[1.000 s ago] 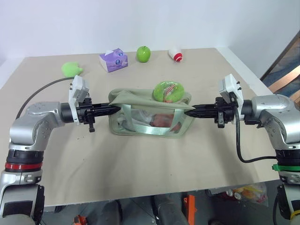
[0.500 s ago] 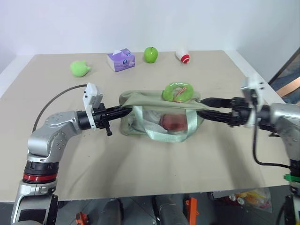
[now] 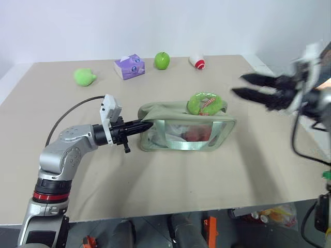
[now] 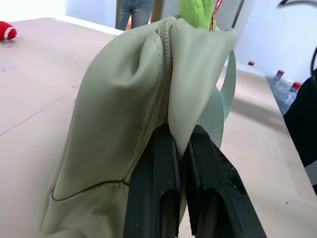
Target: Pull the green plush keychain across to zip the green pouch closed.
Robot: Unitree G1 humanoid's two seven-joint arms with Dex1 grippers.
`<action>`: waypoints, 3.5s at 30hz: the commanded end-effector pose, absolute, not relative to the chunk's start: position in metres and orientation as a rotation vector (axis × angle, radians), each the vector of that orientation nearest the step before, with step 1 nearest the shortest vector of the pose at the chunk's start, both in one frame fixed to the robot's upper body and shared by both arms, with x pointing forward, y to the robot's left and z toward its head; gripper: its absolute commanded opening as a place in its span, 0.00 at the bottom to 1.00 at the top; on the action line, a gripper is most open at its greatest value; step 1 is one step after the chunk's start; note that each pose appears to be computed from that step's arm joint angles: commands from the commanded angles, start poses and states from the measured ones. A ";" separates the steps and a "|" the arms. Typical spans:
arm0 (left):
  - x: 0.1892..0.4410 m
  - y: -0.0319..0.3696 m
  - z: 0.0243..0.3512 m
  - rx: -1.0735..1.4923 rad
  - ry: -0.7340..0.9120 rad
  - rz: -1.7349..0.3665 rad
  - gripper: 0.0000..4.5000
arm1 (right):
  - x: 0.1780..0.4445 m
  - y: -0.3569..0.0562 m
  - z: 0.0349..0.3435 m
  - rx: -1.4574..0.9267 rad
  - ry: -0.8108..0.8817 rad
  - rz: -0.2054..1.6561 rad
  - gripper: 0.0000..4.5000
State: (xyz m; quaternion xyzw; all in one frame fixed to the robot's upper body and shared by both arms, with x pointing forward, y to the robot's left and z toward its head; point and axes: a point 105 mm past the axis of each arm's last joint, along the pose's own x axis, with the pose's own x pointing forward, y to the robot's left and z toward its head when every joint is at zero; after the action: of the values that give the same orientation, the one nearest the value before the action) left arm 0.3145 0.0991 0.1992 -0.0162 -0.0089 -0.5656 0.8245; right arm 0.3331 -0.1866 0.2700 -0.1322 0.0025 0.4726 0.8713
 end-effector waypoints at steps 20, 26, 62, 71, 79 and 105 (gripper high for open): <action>0.303 0.094 0.195 -0.032 -0.026 -1.209 0.00 | 0.341 -0.166 0.281 -0.373 -0.031 1.175 0.11; 0.306 0.093 0.191 -0.037 -0.010 -1.217 0.00 | 0.337 -0.174 0.294 -0.318 -0.073 1.167 0.01; 0.307 0.096 0.194 -0.034 -0.010 -1.214 0.00 | 0.337 -0.227 0.130 -0.892 0.313 0.860 0.01; 0.308 0.103 0.199 -0.063 -0.028 -1.175 0.00 | 0.327 -0.214 0.098 -1.019 0.412 1.014 0.01; 0.315 0.117 0.201 -0.137 -0.015 -1.096 0.00 | 0.335 -0.233 0.144 -0.891 0.364 0.946 0.01; 0.304 0.202 0.220 -0.051 -0.031 -0.948 1.00 | 0.305 -0.284 0.282 -0.169 -0.045 0.796 1.00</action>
State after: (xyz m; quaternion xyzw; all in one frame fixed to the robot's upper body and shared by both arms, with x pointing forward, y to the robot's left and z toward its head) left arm 0.3058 0.1887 0.2045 -0.0319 0.0193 -0.4709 0.8814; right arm 0.3124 -0.2768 0.2609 -0.0846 0.0120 0.3953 0.9146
